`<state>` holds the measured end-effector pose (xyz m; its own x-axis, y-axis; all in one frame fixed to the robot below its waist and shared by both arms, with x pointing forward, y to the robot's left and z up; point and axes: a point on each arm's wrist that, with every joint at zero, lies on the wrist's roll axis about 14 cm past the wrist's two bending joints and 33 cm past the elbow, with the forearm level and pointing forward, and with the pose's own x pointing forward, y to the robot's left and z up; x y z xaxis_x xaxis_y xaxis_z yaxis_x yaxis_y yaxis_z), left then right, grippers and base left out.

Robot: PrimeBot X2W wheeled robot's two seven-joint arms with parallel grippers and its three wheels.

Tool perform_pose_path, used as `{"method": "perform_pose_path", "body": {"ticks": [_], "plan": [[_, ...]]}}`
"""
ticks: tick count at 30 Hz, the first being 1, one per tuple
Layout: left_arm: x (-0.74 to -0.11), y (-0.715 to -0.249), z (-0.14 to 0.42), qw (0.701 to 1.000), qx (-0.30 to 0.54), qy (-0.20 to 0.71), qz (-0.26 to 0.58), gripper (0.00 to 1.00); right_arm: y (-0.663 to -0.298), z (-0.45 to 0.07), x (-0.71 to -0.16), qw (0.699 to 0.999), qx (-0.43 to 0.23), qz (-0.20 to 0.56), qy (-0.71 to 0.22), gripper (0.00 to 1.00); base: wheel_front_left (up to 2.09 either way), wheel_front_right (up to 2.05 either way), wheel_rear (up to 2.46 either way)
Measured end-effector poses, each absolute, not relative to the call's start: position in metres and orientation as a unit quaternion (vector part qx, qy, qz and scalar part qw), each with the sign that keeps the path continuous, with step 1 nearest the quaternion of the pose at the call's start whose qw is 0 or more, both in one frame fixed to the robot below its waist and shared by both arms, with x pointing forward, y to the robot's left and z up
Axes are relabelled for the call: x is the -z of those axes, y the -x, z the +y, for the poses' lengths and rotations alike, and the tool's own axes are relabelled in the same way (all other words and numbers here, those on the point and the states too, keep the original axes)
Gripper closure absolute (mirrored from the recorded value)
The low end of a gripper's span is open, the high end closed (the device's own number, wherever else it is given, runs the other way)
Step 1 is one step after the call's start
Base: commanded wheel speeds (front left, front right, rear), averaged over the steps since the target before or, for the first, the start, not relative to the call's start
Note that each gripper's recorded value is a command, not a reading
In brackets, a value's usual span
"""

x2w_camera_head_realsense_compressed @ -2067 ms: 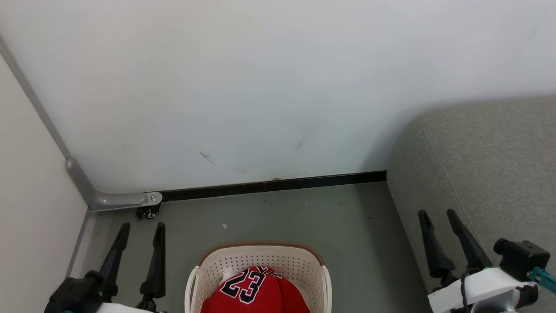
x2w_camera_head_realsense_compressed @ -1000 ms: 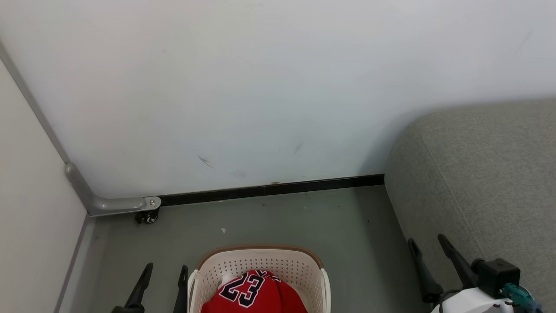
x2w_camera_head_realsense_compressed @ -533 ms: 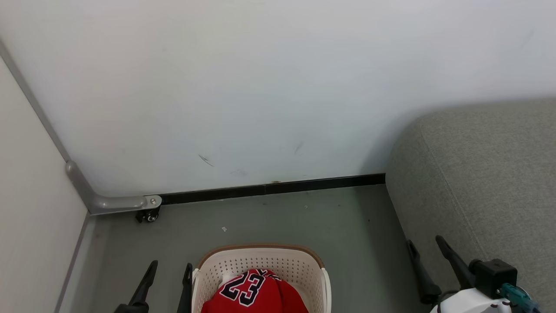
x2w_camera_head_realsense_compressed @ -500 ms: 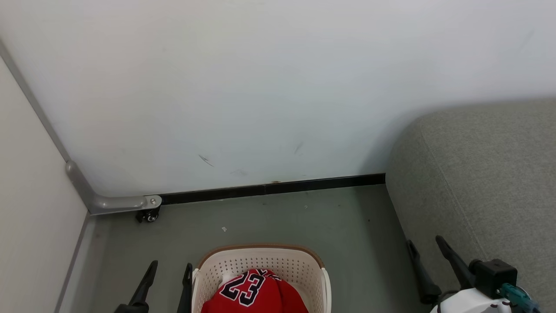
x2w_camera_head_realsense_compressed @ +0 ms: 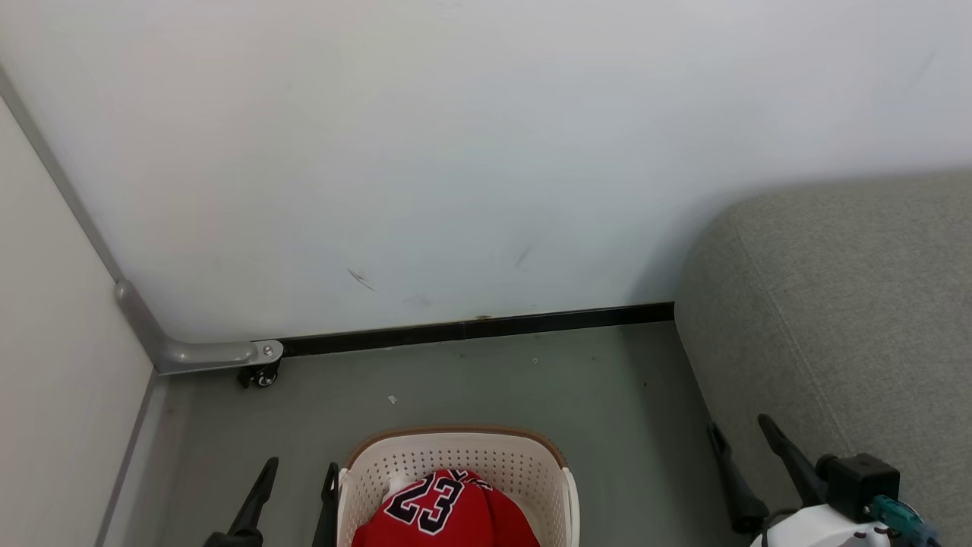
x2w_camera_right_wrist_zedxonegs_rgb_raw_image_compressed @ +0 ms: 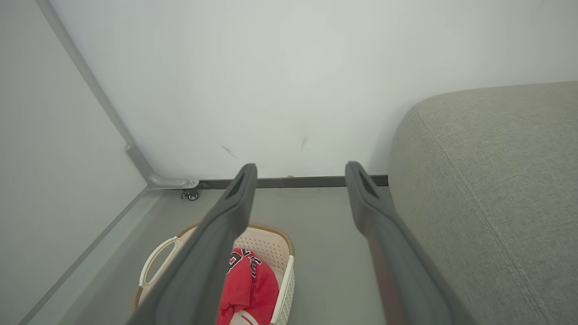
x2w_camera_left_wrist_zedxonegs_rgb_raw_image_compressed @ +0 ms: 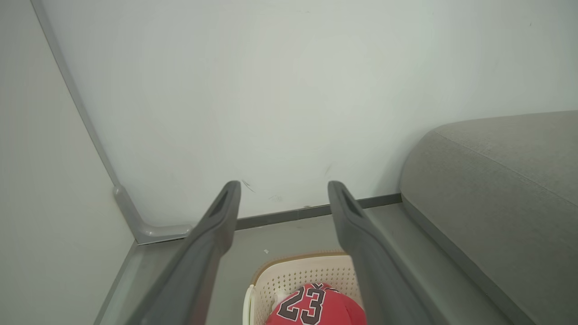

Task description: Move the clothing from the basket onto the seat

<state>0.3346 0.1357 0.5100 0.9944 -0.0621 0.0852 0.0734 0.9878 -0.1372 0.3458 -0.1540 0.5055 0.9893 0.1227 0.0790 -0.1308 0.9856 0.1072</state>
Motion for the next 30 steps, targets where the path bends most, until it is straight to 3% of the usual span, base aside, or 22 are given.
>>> {"method": "perform_pose_path", "body": {"ticks": [21,30], "plan": [[-0.499,-0.337,0.124,0.996,0.056,0.072,-0.021,0.0,-0.344,-0.168,-0.486,0.997,-0.04,-0.007,-0.062,0.0,0.0,0.0,0.0],[-0.481,-0.334,0.098,0.992,0.102,0.078,0.011,0.0,-0.319,-0.189,-0.444,0.996,-0.001,0.059,-0.065,0.0,0.0,0.0,0.0]]}}
